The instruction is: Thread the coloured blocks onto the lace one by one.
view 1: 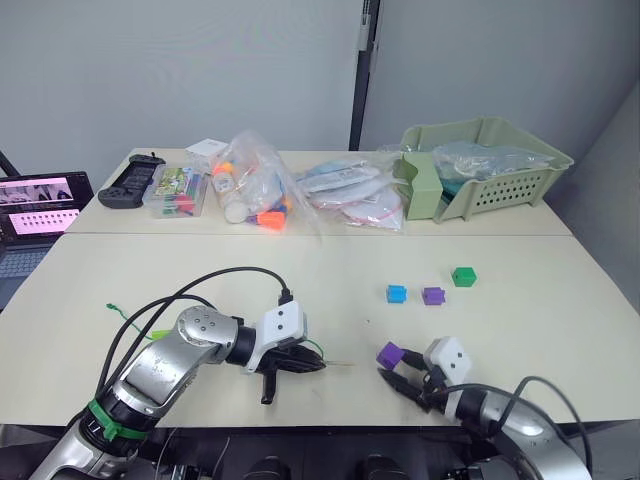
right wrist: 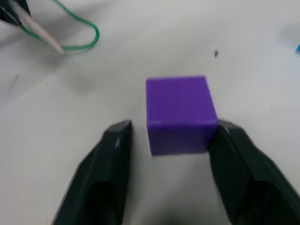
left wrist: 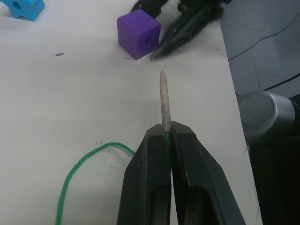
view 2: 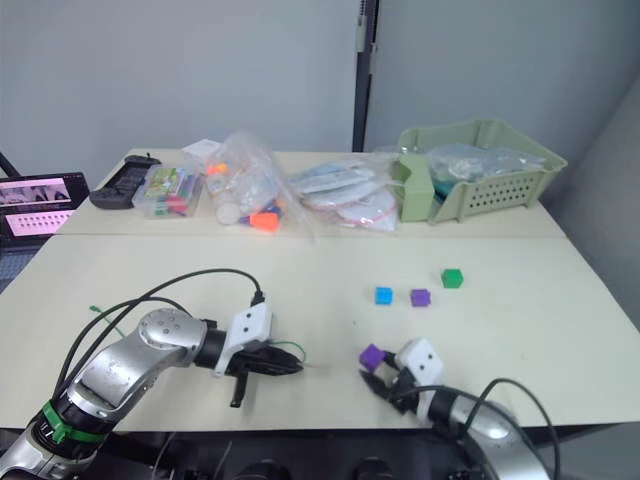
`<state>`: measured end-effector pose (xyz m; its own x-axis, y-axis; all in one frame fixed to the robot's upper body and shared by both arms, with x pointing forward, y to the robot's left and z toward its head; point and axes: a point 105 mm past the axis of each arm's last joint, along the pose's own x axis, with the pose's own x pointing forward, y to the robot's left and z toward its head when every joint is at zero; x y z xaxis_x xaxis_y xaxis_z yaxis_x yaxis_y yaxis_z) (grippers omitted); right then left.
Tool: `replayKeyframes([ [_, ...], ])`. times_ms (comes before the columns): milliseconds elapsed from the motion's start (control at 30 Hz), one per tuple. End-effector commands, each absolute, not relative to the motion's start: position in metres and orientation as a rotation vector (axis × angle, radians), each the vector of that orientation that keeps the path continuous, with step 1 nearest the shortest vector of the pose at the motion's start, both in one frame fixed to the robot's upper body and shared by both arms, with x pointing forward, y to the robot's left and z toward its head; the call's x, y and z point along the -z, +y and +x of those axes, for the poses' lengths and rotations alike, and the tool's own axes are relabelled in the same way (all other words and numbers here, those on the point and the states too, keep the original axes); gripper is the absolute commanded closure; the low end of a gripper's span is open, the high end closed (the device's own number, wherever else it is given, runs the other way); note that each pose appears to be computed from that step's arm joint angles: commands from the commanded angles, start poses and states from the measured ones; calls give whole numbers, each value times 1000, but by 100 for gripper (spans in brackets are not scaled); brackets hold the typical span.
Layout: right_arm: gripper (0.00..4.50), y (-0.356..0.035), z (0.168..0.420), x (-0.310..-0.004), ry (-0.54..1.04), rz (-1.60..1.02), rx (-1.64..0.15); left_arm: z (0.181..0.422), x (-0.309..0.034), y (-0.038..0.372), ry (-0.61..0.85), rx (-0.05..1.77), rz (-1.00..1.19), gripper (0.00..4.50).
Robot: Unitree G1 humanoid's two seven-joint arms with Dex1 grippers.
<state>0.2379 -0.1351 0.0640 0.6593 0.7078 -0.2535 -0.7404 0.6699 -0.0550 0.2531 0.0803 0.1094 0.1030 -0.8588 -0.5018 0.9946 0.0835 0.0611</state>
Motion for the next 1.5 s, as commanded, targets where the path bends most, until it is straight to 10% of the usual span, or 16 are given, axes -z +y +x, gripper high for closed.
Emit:
replayKeyframes([
  [33, 61, -138, 241, -99, 115, -220, -877, 253, -120, 79, 328, 1437, 442, 450],
  [100, 3, -142, 242, -112, 104, -287, -934, 253, -120, 79, 328, 1439, 441, 450],
  [567, 3, -144, 259, -134, 407, -840, -1553, 255, -119, 75, 322, 1443, 433, 450],
  [1033, 3, -127, 286, -118, 425, -1199, -1783, 255, -118, 70, 313, 1443, 423, 450],
  [1367, 324, -120, 287, -112, 362, -1182, -1797, 255, -119, 72, 317, 1438, 426, 450],
  [1500, 330, -124, 280, -115, 374, -1072, -1725, 256, -118, 71, 313, 1439, 430, 450],
])
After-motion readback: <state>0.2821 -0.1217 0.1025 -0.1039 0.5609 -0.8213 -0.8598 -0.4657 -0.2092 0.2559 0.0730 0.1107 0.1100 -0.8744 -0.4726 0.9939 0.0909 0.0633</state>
